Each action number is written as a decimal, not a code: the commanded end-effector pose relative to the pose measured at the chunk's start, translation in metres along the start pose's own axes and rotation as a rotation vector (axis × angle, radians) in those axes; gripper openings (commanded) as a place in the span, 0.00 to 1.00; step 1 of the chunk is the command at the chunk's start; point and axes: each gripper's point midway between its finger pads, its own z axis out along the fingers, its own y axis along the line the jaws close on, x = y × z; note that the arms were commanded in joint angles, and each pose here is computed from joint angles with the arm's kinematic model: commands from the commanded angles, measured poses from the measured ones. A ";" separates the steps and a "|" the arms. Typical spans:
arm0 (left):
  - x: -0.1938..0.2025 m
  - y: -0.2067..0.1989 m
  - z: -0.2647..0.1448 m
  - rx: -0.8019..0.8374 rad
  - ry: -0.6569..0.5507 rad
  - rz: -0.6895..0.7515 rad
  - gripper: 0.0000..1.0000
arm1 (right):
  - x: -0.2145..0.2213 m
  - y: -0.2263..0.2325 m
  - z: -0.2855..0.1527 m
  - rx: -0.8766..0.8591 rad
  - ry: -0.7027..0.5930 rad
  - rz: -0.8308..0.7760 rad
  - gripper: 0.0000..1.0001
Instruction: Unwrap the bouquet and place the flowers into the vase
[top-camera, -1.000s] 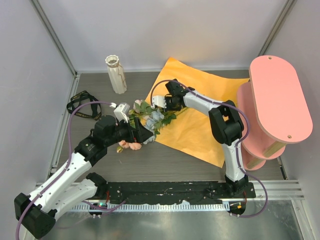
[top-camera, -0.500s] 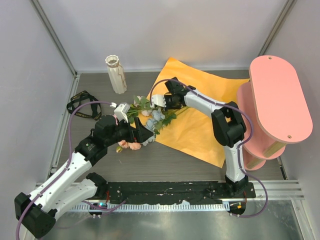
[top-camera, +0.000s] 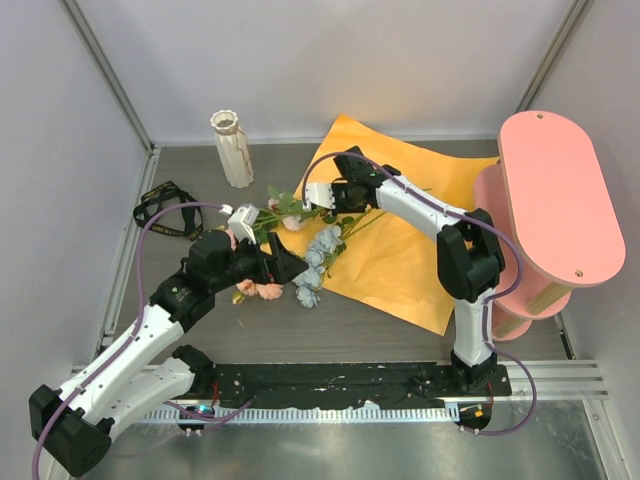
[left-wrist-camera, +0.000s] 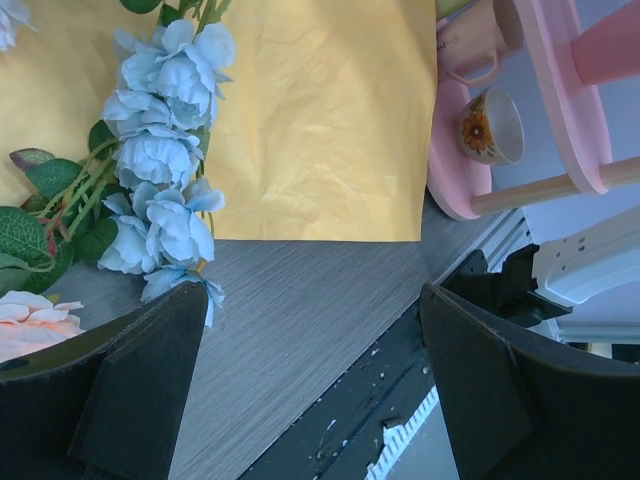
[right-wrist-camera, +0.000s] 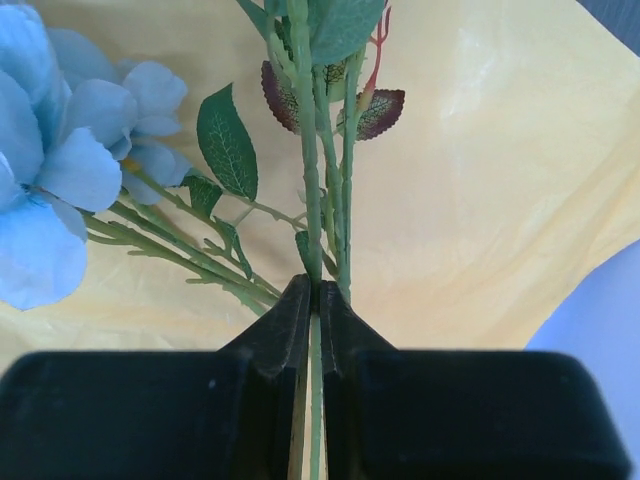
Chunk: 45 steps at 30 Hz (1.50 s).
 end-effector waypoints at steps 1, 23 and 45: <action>-0.013 -0.013 -0.002 0.052 -0.047 0.000 0.92 | -0.014 0.000 -0.002 -0.041 -0.047 0.030 0.01; -0.010 -0.008 -0.001 0.041 -0.048 0.001 0.92 | -0.080 0.002 0.040 -0.007 -0.175 0.098 0.32; -0.012 -0.006 -0.005 0.021 -0.056 0.022 0.92 | -0.086 -0.006 0.043 0.023 -0.165 0.084 0.31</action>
